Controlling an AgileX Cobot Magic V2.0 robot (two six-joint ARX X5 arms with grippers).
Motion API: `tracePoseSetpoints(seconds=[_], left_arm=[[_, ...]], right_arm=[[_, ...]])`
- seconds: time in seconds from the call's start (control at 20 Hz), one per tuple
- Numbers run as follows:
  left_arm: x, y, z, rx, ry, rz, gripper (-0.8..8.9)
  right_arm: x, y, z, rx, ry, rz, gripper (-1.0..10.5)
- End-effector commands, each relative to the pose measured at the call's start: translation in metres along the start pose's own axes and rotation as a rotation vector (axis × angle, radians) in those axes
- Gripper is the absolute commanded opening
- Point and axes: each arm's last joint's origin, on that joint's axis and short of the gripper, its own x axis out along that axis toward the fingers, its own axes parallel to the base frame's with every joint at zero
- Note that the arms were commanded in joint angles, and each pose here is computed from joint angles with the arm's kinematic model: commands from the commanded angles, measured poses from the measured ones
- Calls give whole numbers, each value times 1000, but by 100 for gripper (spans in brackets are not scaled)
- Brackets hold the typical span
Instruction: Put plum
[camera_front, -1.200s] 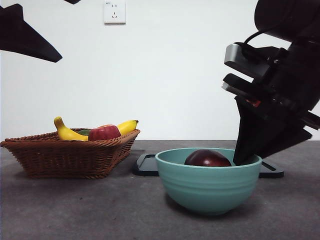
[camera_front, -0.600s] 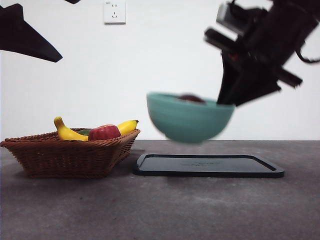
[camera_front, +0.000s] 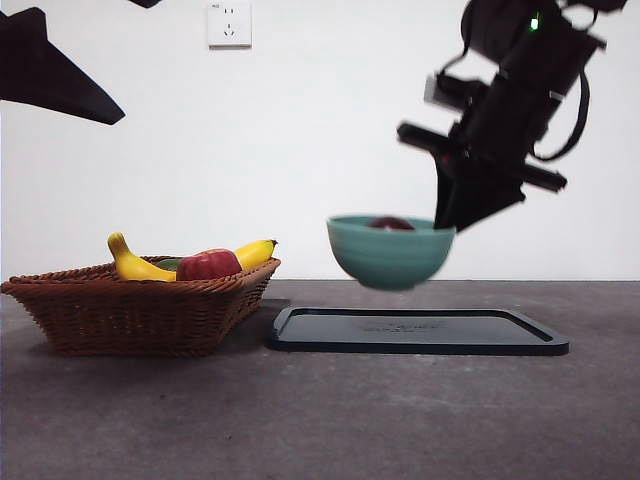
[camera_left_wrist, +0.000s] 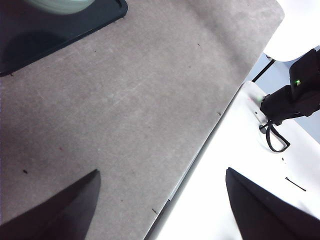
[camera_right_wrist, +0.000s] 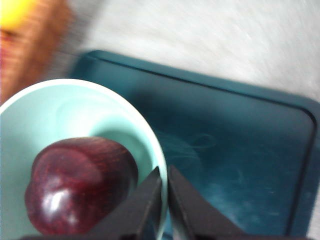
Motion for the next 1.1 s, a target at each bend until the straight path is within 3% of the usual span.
tracePoseSetpoints(seconds=[0.05, 0.7, 0.85, 1.1], left_arm=[[0, -2, 3, 14, -9, -9, 402], [0, -2, 3, 12, -8, -9, 402], [0, -2, 3, 13, -8, -9, 402], [0, -2, 3, 13, -8, -9, 402]], right_arm=[[13, -6, 6, -2, -10, -4, 10], [33, -15, 0, 5, 36, -18, 18], [33, -15, -2, 8, 52, -21, 125], [20, -13, 3, 14, 23, -23, 172]])
